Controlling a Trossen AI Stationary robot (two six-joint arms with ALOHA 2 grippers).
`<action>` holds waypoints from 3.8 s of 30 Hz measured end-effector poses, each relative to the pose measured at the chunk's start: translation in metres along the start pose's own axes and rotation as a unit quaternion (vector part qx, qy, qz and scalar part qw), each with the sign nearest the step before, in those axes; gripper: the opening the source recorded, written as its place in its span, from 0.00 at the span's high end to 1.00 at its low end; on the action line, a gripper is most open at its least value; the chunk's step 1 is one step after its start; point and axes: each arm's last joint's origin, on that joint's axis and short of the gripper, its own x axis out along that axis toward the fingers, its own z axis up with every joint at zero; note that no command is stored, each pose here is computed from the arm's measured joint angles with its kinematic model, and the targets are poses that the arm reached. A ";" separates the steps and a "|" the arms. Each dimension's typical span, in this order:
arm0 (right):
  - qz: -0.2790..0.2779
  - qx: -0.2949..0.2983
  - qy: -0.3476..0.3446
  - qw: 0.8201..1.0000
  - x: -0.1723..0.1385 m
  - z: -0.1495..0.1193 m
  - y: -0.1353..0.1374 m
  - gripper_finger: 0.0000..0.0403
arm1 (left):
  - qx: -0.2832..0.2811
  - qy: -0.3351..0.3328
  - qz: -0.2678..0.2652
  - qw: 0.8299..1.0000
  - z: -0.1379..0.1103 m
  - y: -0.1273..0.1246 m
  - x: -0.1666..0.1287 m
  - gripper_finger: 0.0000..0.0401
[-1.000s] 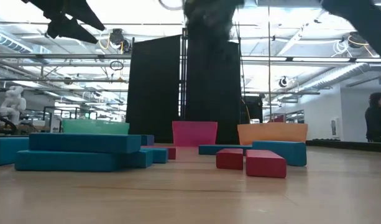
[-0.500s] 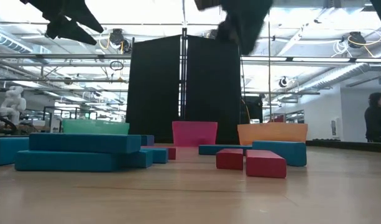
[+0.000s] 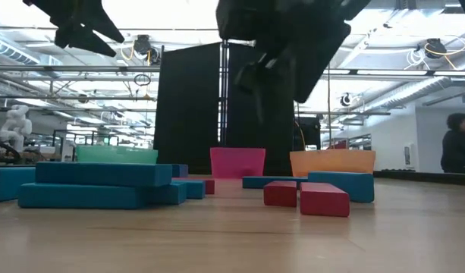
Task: Sort blocks
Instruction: Put the red block into the red bin
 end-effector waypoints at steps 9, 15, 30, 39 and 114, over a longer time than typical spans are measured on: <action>0.012 -0.108 0.026 0.994 0.032 -0.017 0.018 0.26 | -0.001 0.000 0.000 1.000 0.000 0.000 0.000 0.25; -0.023 -0.152 0.056 0.987 0.047 -0.029 0.027 0.26 | -0.001 0.000 0.000 1.000 0.000 0.000 0.000 0.25; -0.019 -0.147 0.026 0.989 0.064 -0.022 0.030 0.26 | -0.025 0.003 0.002 1.000 0.000 -0.001 0.001 0.25; -0.109 -0.161 -0.020 0.981 0.062 -0.010 0.005 0.26 | -0.023 0.005 0.003 1.000 -0.001 -0.001 0.001 0.25; -0.247 0.046 -0.050 0.967 -0.077 0.010 -0.126 0.73 | -0.014 0.009 0.008 1.000 -0.002 0.000 0.002 0.25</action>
